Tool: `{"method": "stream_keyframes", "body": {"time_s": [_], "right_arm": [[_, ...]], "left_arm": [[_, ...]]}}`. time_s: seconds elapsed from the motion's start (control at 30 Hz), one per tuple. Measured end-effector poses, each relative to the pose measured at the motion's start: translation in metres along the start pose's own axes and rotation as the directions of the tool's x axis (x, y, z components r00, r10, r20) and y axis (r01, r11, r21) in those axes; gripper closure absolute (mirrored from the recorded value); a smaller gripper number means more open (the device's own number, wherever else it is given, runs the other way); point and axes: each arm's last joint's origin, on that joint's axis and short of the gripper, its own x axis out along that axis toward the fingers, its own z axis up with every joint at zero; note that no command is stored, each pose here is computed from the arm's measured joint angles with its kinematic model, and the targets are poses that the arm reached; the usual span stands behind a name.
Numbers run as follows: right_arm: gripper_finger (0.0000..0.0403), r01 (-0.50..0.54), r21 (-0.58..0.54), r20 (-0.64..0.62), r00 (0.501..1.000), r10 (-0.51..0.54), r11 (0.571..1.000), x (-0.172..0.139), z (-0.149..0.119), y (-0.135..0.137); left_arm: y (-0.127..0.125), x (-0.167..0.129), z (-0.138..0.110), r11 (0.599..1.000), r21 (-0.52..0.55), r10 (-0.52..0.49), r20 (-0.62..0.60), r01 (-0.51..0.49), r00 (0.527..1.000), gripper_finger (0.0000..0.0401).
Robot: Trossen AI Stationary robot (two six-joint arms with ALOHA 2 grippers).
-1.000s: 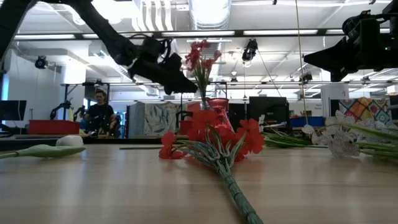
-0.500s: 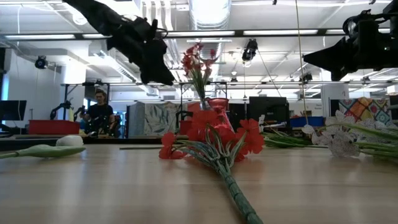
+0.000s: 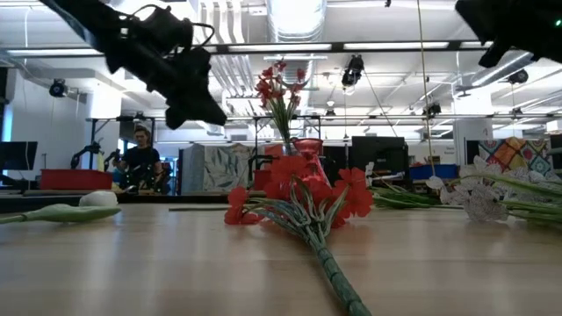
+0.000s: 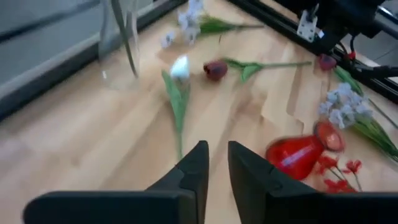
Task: Sort flowers into vase by color
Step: Put the top red tulip into the transparent vase
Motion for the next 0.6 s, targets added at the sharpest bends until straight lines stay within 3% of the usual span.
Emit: {"method": "stream_keyframes", "body": {"time_s": [0.13,0.23,0.3,0.37,0.47,0.6], "right_arm": [[0.039,0.15,0.066,0.041,0.987,-0.153,0.986,0.0,0.005,-0.004],[0.039,0.193,0.118,0.025,0.98,-0.197,0.974,0.003,0.008,-0.005],[0.039,0.188,0.137,-0.034,0.982,-0.185,0.973,0.008,0.01,-0.004],[0.039,0.174,0.158,-0.177,0.973,-0.145,0.972,0.015,0.008,-0.002],[0.039,0.249,0.203,-0.439,0.888,-0.14,0.947,0.028,0.007,0.0],[0.039,0.339,0.137,-0.693,0.704,-0.155,0.931,0.05,0.01,0.003]], "left_arm": [[-0.01,-0.008,-0.015,0.999,-0.036,0.029,0.028,-0.028,0.999,0.0371],[-0.014,-0.013,-0.021,0.998,-0.059,0.026,0.036,-0.024,0.999,0.0378],[-0.015,-0.015,-0.021,0.998,-0.065,0.018,0.045,-0.015,0.999,0.0382],[-0.016,-0.016,-0.02,0.998,-0.064,0.016,0.05,-0.013,0.999,0.0387],[-0.015,-0.016,-0.021,0.998,-0.056,0.037,0.053,-0.034,0.998,0.0395],[-0.014,-0.014,-0.022,0.997,-0.061,0.044,0.045,-0.041,0.998,0.04]]}}
